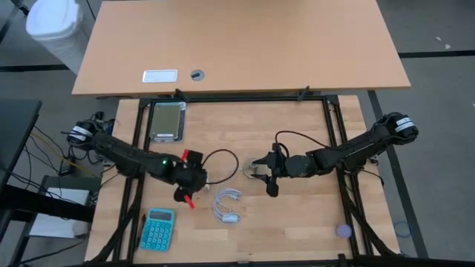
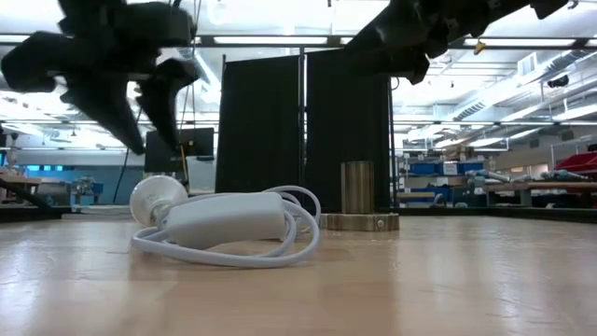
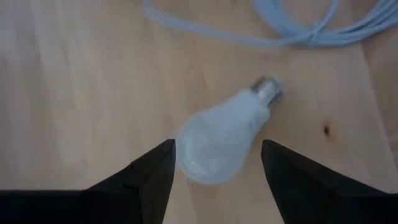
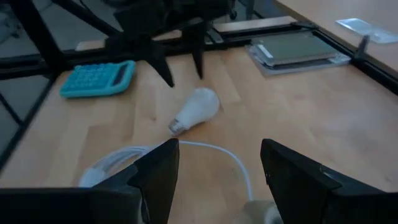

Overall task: Screw lightbulb
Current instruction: Insert the lightbulb into the lamp

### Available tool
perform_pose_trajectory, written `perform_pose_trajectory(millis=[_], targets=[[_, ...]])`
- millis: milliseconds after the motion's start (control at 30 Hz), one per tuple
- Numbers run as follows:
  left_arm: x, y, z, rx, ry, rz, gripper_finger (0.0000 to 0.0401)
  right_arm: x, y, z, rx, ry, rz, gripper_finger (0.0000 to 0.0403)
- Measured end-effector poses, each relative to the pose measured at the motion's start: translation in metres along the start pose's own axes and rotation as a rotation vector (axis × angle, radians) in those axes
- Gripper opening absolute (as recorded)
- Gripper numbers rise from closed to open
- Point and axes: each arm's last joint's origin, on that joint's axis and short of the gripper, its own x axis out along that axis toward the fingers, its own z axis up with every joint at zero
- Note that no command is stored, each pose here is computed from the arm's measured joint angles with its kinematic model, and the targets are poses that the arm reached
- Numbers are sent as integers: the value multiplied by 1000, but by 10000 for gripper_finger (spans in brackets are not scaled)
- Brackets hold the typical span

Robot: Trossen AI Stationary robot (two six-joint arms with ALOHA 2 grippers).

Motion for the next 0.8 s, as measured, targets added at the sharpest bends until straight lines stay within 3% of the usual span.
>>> perform_pose_trajectory(millis=[200, 533, 800], targets=[[13, 19, 1, 2, -3, -146, 246, 0, 2, 4, 18, -34, 24, 230], [26, 55, -7, -25, -26, -160, 265, -7, 17, 2, 21, -42, 84, 230], [28, 77, -19, -133, -107, -437, 262, -9, 20, 0, 16, -41, 71, 230]])
